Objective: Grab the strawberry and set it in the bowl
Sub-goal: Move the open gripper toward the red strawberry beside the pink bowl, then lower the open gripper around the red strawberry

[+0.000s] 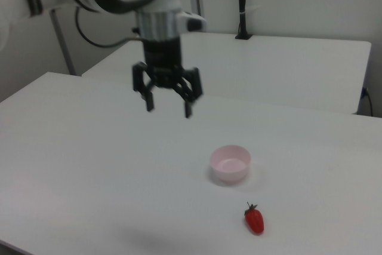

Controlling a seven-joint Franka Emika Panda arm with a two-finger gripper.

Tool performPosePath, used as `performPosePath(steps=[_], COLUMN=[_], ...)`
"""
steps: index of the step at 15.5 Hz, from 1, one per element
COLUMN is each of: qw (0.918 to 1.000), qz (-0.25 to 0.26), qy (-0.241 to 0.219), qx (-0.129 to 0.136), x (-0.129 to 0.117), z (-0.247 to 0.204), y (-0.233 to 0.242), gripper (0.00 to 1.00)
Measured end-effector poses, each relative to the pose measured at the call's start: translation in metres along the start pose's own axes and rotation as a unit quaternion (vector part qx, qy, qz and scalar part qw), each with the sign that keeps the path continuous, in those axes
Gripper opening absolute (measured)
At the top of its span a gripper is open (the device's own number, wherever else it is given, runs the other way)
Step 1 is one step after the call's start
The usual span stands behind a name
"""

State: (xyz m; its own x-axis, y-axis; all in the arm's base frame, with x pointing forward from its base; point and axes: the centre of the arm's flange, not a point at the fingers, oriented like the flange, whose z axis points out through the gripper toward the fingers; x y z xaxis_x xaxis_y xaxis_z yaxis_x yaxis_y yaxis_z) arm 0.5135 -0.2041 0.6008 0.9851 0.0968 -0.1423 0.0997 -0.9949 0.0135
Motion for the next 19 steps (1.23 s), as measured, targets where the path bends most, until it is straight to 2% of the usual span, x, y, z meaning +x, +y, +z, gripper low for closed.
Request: performPosePath(steps=[4,12,16,19], qw=[0.9986,0.992,0.9902,0.9892], qz=[-0.049,-0.118,-0.131,-0.137], qy=[0.019,0.03,0.027,0.029], qx=[-0.007,-0.033,-0.038,-0.043], x=[-0.01,0.007,0.02,0.032], z=[0.055,0.2,0.251,0.268], y=[0.066,0.159,0.175,0.172], gripper=[1.0,1.0,1.0,0.94])
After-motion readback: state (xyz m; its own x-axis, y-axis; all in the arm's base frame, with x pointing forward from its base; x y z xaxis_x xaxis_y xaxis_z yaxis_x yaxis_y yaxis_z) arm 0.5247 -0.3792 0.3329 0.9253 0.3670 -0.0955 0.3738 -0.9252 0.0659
